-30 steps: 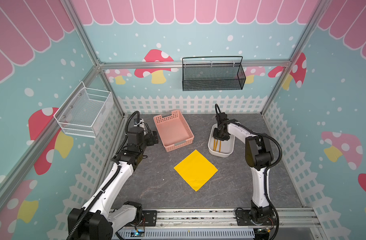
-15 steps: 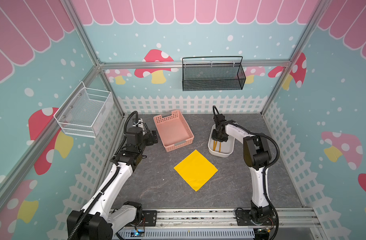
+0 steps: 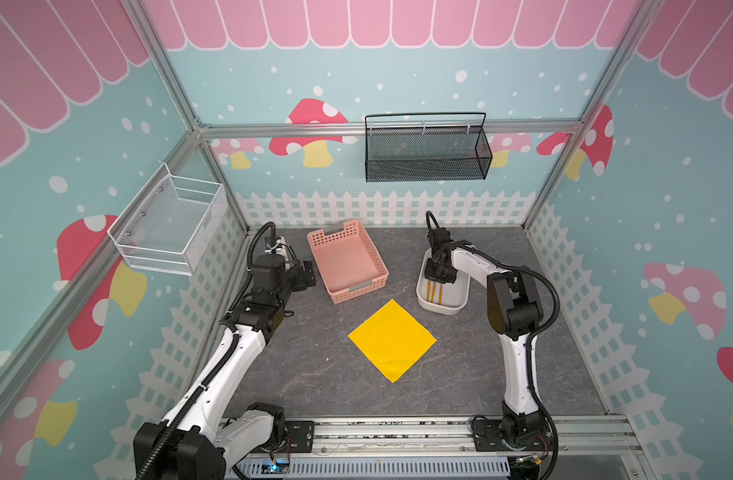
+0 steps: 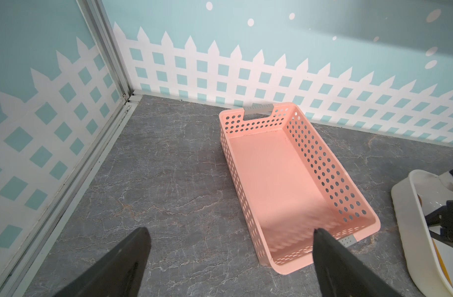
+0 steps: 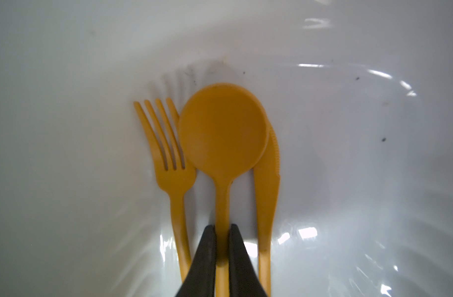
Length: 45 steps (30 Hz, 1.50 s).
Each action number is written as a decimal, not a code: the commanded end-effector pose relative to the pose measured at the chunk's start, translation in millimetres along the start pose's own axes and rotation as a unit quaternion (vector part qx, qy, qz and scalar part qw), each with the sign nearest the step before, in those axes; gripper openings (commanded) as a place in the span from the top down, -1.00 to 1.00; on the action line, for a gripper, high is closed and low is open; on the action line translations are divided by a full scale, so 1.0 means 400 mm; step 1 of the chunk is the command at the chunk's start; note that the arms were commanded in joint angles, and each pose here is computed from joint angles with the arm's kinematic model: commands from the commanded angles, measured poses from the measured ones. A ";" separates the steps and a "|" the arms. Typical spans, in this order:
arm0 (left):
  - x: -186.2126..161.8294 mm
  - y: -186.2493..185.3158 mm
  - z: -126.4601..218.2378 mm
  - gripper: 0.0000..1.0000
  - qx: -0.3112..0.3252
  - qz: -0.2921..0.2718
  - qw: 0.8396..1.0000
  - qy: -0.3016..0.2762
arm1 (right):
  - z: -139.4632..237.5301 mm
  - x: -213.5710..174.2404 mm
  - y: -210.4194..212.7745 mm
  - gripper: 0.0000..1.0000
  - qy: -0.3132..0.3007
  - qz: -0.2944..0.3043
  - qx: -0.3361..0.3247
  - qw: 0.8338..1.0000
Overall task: Place the utensils on the paper napkin and roll it up
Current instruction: 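Grasp the yellow spoon handle with the right gripper and lift it, then carry the spoon with the right gripper over the yellow napkin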
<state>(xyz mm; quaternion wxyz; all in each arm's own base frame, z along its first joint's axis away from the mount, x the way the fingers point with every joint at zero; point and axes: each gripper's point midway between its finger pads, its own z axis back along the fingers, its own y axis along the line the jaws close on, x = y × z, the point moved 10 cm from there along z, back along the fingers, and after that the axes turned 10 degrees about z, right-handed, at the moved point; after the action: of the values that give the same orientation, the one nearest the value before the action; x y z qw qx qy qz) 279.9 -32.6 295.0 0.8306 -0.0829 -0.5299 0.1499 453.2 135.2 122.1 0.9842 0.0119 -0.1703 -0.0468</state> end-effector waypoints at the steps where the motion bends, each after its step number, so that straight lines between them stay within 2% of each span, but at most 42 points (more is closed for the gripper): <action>1: -0.003 0.006 0.003 -1.00 -0.001 0.005 1.000 -0.002 | -0.007 -0.010 0.001 0.81 0.013 0.003 -0.017 1.000; 17: -0.004 0.006 -0.007 -1.00 -0.007 0.011 1.000 0.006 | 0.156 0.023 -0.005 0.87 -0.041 0.016 -0.003 0.999; 27: -0.007 0.007 -0.008 -1.00 -0.007 0.013 1.000 0.008 | 0.261 0.010 -0.006 0.88 -0.061 0.025 0.005 0.998; 34: -0.013 0.004 -0.012 -1.00 -0.016 0.021 1.000 0.017 | 0.307 -0.058 0.058 0.88 -0.061 0.045 0.016 0.997; 45: -0.034 -0.017 -0.028 -1.00 -0.050 0.039 0.997 0.049 | 0.335 -0.249 0.219 0.89 -0.029 0.069 0.059 0.995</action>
<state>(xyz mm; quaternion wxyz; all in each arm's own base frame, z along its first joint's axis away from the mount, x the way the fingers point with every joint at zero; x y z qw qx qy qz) 284.0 -38.0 288.1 0.8382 -0.1276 -0.5080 0.1520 341.6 223.5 214.0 0.9758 0.0446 -0.2072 0.0537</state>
